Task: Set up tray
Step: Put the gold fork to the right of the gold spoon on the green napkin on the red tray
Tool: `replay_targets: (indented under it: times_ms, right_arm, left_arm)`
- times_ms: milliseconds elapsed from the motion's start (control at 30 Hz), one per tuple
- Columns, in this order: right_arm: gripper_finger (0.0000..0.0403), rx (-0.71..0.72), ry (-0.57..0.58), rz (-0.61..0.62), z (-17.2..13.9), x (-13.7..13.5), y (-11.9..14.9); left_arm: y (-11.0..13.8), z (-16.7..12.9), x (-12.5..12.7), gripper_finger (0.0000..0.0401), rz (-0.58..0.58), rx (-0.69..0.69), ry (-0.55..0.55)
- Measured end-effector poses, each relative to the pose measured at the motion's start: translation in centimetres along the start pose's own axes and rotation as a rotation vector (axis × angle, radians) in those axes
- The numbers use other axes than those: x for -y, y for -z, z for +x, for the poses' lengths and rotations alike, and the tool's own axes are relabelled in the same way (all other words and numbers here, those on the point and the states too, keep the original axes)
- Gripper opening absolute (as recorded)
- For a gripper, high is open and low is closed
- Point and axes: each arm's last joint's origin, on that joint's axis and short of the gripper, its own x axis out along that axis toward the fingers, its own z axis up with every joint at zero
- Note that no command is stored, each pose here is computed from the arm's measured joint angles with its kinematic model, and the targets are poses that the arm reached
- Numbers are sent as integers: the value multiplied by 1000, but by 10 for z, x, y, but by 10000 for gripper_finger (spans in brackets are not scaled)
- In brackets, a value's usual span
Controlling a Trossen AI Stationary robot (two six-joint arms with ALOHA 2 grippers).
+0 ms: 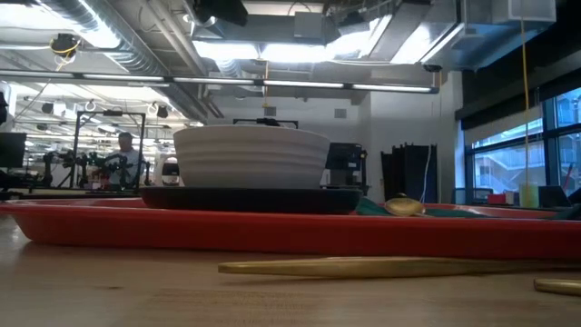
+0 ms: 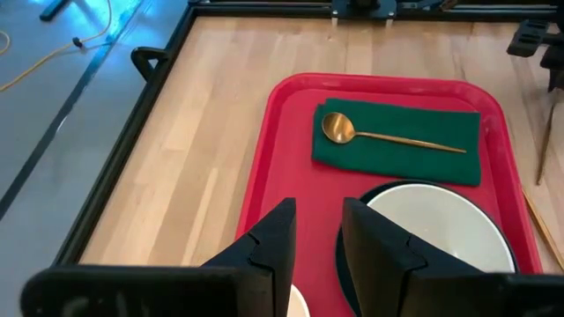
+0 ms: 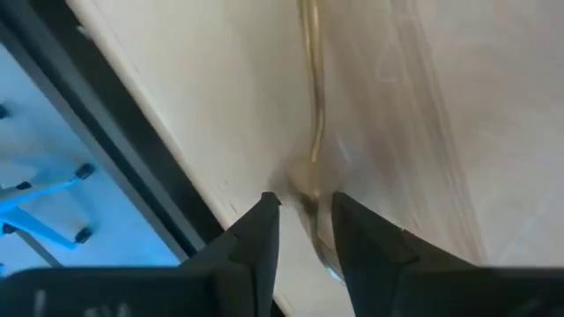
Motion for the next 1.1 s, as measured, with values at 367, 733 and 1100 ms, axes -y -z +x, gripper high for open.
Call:
replay_targets:
  times_ms: [367,733,1100]
  right_arm:
    - [6,45,50,110,-4,0,0]
    - [2,73,229,31,-100,-28,10]
    - [1,324,220,-126,-183,-35,6]
  left_arm:
    - [0,0,0,88,-1,1,-3]
    - [-17,-19,3,88,-103,70,208]
    - [-37,-42,9,88,-188,183,512]
